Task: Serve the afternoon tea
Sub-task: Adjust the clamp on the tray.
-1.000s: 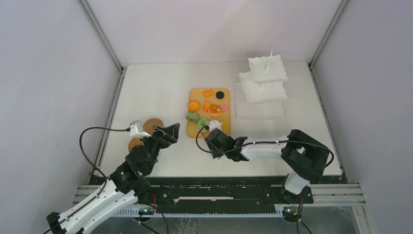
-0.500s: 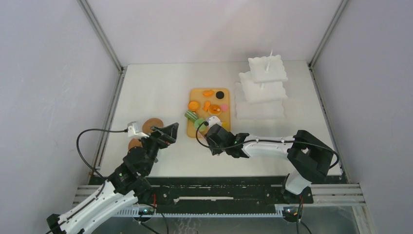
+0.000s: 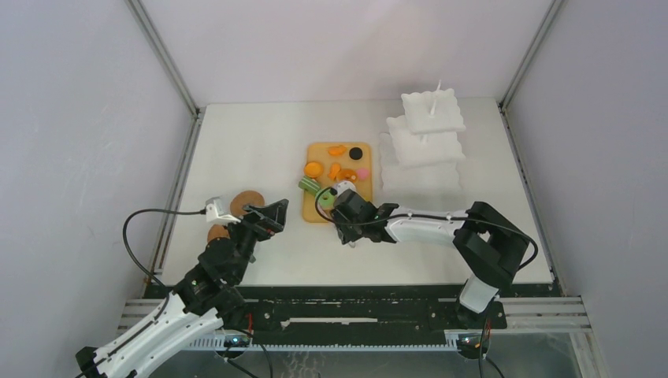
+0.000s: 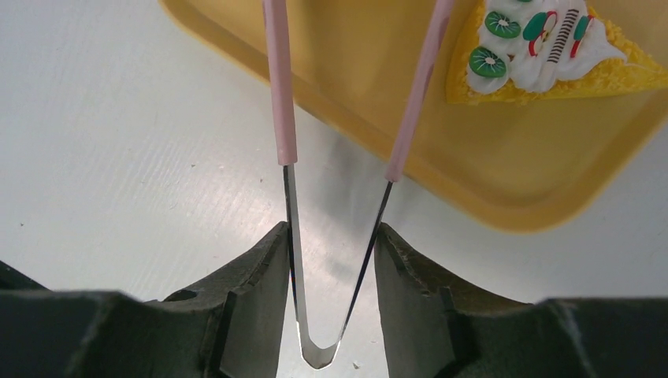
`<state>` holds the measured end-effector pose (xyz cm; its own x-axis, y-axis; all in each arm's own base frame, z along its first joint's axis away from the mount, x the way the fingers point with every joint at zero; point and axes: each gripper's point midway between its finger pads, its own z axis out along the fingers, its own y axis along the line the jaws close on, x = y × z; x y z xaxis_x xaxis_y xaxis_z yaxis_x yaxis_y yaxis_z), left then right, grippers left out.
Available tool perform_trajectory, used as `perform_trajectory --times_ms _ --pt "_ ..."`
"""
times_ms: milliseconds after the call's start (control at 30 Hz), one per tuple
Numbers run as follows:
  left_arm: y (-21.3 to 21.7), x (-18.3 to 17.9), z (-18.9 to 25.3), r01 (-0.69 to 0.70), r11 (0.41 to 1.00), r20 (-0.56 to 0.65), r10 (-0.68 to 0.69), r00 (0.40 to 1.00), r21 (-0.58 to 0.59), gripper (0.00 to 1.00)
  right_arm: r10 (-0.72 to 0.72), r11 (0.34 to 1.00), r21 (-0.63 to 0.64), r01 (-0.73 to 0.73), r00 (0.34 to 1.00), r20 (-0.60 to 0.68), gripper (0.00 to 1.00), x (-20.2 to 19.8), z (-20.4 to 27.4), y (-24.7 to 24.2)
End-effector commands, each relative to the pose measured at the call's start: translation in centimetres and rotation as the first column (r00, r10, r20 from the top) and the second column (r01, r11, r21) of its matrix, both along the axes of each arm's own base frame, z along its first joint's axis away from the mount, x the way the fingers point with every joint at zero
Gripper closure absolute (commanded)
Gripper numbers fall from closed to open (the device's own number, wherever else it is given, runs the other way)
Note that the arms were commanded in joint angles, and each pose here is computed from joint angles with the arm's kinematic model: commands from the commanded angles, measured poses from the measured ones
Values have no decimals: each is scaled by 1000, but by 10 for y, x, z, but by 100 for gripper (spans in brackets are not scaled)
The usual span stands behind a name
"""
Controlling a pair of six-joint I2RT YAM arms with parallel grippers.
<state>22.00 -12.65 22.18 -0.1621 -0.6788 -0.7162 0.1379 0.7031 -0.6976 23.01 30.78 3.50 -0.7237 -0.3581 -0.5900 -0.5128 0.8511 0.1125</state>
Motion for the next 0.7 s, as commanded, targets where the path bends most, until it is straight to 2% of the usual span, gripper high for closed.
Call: perform_trajectory --times_ms 0,467,667 --pt "-1 1 0 -1 1000 6 1 1000 -20 0 1 999 47 -1 1000 12 49 12 14 15" --pt "-2 3 -2 -4 1000 6 5 1000 -18 0 7 1000 29 -6 1000 -17 46 27 9 19" --pt "-4 4 -5 -3 1000 -1 3 1000 -14 0 7 1000 0 -7 1000 -15 38 26 4 16"
